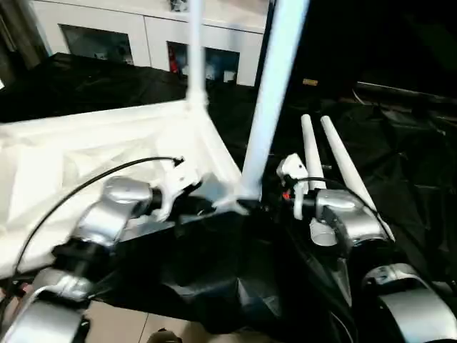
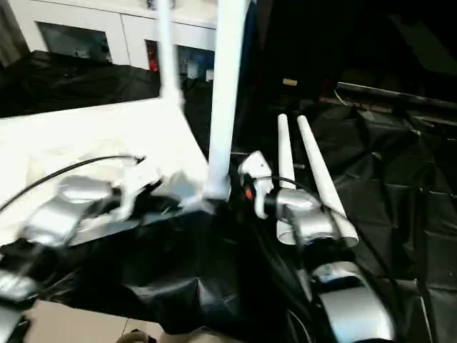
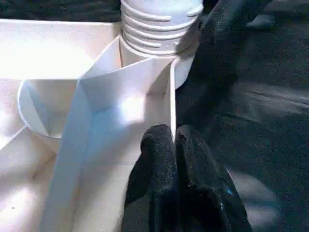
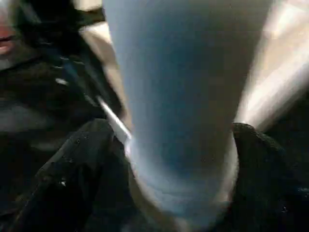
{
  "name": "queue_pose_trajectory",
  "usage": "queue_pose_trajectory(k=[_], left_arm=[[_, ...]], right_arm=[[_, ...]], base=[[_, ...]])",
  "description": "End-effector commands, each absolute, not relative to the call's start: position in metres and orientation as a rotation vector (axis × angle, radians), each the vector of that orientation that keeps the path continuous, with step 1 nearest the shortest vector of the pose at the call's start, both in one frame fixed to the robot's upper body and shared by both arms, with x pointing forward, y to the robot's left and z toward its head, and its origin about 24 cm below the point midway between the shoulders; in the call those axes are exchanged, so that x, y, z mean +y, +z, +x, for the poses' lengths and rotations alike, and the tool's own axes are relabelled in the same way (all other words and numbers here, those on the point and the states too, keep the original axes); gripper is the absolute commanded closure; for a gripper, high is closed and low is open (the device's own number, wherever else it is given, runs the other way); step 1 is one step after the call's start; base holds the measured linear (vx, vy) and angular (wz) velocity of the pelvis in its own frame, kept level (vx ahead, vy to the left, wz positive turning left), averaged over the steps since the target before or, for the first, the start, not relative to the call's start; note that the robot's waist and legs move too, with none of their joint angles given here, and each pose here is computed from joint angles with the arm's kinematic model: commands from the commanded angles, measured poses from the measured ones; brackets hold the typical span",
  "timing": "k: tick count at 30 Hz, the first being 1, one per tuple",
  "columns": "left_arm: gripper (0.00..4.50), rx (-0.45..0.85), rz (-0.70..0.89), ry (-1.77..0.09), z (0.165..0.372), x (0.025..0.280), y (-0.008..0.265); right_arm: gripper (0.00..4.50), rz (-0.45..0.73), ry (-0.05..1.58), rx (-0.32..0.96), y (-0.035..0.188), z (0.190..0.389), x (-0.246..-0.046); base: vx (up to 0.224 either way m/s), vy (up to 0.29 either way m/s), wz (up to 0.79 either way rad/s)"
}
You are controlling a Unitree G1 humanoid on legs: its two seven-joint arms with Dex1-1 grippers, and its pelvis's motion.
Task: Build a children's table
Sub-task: Rotate leg to tighten
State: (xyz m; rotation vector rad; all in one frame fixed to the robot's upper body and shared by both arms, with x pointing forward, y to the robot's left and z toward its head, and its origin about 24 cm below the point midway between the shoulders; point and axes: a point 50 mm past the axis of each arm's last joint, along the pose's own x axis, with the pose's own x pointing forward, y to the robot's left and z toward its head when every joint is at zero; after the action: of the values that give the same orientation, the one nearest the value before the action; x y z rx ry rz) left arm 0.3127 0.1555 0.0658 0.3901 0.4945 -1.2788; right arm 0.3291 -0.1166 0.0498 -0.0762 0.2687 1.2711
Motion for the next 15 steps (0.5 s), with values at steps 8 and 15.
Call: queue_pose_trajectory(k=[8, 15], left_arm=[[4.5, 0.468, 0.424, -1.414, 0.308, 0.154, 0.077], [4.5, 0.468, 0.424, -1.411, 0.309, 0.155, 0.077]], right_arm=[[0.44, -0.132, 1.423, 0.315, 0.05, 0.316, -0.122], [1.0, -0.107, 1.453, 0.335, 0.048, 0.312, -0.117]], base=[[0.0, 0.0, 0.0], [0.0, 0.0, 0.0]])
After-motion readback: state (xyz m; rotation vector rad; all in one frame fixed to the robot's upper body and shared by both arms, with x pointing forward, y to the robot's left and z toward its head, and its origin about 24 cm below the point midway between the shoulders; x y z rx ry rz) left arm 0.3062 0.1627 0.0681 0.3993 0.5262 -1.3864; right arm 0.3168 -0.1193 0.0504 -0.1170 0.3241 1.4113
